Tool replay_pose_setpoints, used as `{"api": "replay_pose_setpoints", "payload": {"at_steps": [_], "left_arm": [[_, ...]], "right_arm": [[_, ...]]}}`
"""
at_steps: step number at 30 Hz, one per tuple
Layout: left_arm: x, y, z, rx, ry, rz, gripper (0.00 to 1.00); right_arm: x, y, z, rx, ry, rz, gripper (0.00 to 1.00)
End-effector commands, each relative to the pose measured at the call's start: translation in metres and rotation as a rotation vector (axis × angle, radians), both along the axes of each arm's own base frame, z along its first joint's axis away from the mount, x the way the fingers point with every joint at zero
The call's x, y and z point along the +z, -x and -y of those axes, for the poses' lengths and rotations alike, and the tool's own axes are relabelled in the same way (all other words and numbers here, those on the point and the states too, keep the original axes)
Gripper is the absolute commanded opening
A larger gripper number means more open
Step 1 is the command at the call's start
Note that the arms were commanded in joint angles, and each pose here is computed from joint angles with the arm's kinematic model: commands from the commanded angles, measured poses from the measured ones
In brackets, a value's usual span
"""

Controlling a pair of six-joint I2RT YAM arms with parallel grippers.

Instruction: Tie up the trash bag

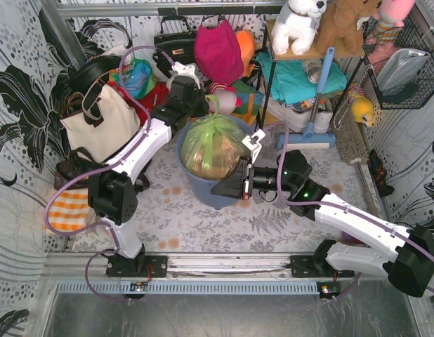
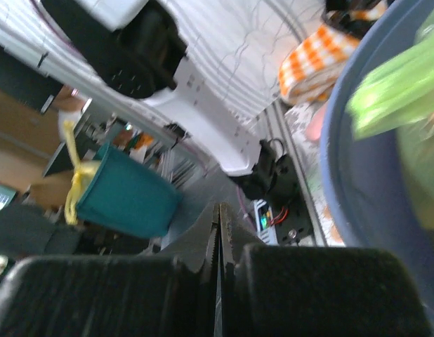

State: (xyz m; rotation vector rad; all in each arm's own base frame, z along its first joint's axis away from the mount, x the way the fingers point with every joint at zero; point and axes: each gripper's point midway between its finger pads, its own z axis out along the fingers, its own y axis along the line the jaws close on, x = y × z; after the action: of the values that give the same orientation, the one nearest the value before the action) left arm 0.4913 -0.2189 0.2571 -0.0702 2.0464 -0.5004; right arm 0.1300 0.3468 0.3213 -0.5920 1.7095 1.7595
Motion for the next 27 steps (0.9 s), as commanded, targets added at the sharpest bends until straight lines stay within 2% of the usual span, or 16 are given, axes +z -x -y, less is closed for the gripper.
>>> {"api": "replay_pose_setpoints", "payload": {"at_steps": [1,3,7,10,12,15,20,24,26,27], "left_arm": [[-0.005,-0.014,-0.008,0.026,0.011,-0.001,0.00],[0.000,-0.012,-0.005,0.009,0.025,0.005,0.00],[0.013,-0.001,0.001,-0.045,0.047,0.024,0.00],[0.012,0.010,0.002,-0.070,0.053,0.006,0.00],[0.012,0.017,0.004,-0.092,0.063,-0.008,0.00],[0.014,0.028,0.006,-0.111,0.088,-0.015,0.00],[0.020,0.042,0.004,-0.121,0.110,-0.002,0.00],[0.032,0.048,0.002,-0.127,0.119,0.020,0.00],[0.037,0.051,0.002,-0.132,0.121,0.030,0.00],[0.039,0.052,0.002,-0.133,0.122,0.034,0.00]], "right_arm": [[0.016,0.032,0.002,0.191,-0.071,0.081,0.00],[0.020,0.026,0.001,0.156,-0.053,0.097,0.00],[0.031,-0.015,0.007,-0.105,0.022,0.145,0.01],[0.032,-0.049,0.019,-0.323,0.098,0.097,0.26],[0.023,-0.072,0.028,-0.468,0.150,0.014,0.42],[0.012,-0.084,0.028,-0.532,0.177,-0.084,0.55],[-0.001,-0.093,0.010,-0.522,0.192,-0.184,0.57],[-0.005,-0.097,-0.006,-0.484,0.208,-0.202,0.56],[-0.009,-0.098,-0.012,-0.461,0.221,-0.208,0.53],[-0.011,-0.097,-0.014,-0.451,0.229,-0.211,0.48]]}}
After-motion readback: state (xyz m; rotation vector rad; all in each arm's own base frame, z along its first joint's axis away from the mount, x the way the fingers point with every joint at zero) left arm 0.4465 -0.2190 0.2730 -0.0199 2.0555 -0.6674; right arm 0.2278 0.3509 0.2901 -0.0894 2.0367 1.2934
